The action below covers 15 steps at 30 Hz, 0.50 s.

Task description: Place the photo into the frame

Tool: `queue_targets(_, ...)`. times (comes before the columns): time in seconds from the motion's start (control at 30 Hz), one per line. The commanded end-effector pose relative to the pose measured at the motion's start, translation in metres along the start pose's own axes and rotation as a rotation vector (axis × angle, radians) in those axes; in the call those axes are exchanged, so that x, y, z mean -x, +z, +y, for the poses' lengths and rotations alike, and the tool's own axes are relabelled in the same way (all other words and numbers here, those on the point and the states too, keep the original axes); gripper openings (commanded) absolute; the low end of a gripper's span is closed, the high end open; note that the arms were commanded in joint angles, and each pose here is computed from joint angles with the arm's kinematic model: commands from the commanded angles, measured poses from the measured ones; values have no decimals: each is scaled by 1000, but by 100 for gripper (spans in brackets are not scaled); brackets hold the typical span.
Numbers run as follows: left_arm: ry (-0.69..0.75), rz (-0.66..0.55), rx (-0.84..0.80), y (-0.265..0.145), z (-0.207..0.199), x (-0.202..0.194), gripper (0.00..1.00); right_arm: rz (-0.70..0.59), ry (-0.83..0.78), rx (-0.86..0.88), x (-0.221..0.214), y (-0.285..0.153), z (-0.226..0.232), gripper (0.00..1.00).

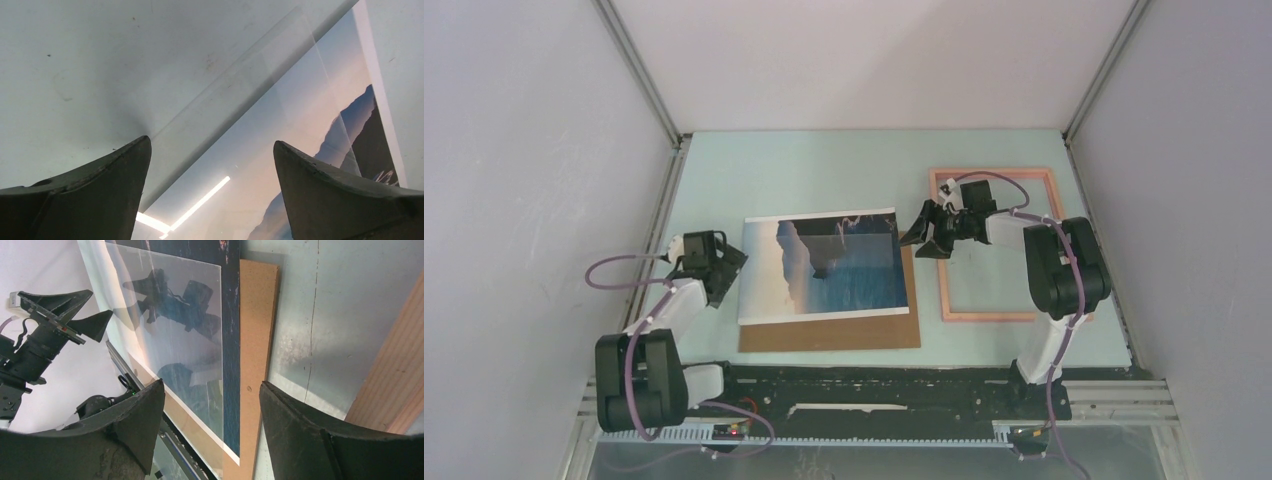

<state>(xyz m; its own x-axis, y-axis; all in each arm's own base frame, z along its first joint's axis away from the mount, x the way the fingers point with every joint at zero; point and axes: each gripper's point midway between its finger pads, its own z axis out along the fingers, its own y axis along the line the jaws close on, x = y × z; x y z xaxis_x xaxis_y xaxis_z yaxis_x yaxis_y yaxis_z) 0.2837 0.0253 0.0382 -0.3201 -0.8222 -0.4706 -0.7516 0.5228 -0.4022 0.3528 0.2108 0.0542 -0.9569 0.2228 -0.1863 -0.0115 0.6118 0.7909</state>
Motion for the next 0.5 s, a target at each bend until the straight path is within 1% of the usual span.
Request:
queue_targets(0.0,-32,60,-7,4,-3,-9,100,-43,-64,22,14,-11,18,77)
queue_targets(0.1,-33,96,-16,7,-3,-17,100,-43,-62,25,14,-11,19,77)
queue_targets(0.2,-29,81,-14,6,-2,-15,100,-42,-65,28,14,-11,20,78)
queue_targets(0.3,-25,104,-3,6,0,-19,100,-40,-61,22,13,-9,18,78)
queue_targets(0.47,-20,126,-36,0,-2,-25,100,-57,-37,-31,15,-11,8,78)
